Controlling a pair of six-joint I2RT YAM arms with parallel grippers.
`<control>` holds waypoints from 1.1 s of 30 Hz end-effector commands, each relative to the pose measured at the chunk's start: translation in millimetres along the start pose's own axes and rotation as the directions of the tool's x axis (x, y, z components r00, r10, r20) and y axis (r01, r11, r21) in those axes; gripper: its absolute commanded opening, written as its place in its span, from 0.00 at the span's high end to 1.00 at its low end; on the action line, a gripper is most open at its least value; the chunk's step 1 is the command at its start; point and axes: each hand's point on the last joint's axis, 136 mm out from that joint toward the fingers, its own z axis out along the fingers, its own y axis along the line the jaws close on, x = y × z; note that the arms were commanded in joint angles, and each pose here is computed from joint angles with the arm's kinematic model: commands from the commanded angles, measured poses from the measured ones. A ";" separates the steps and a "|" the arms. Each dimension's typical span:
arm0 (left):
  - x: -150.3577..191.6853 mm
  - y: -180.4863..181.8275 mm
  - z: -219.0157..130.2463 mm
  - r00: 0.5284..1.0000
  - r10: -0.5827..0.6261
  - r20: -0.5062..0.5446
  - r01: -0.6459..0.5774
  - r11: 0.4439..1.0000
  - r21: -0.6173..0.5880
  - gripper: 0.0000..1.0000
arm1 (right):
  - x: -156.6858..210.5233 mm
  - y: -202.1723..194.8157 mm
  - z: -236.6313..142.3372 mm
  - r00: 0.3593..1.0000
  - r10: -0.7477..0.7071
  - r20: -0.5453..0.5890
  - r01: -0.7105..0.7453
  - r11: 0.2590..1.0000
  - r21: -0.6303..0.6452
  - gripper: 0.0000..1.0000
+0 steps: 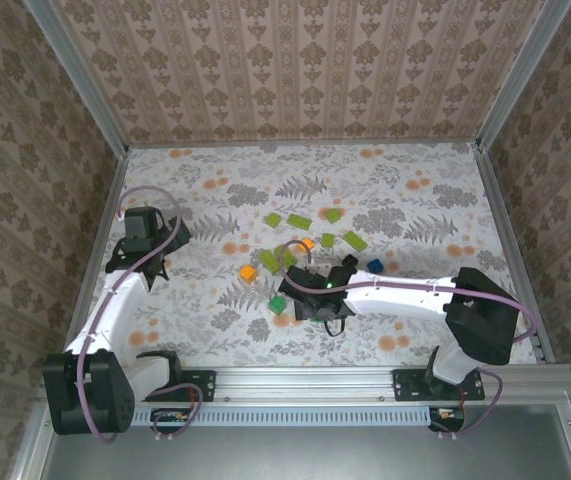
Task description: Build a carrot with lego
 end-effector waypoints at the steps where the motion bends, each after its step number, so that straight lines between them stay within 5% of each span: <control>1: -9.4 0.3 -7.7 1.000 -0.016 0.016 0.017 1.000 -0.005 0.00 | 12.9 -0.7 13.3 0.998 0.038 -0.041 -0.038 0.999 0.010 0.32; 33: -6.9 -3.4 -7.8 1.000 -0.002 0.009 0.002 1.000 0.007 0.01 | 0.5 -8.7 42.4 0.992 0.123 -0.025 -0.122 0.992 0.039 0.54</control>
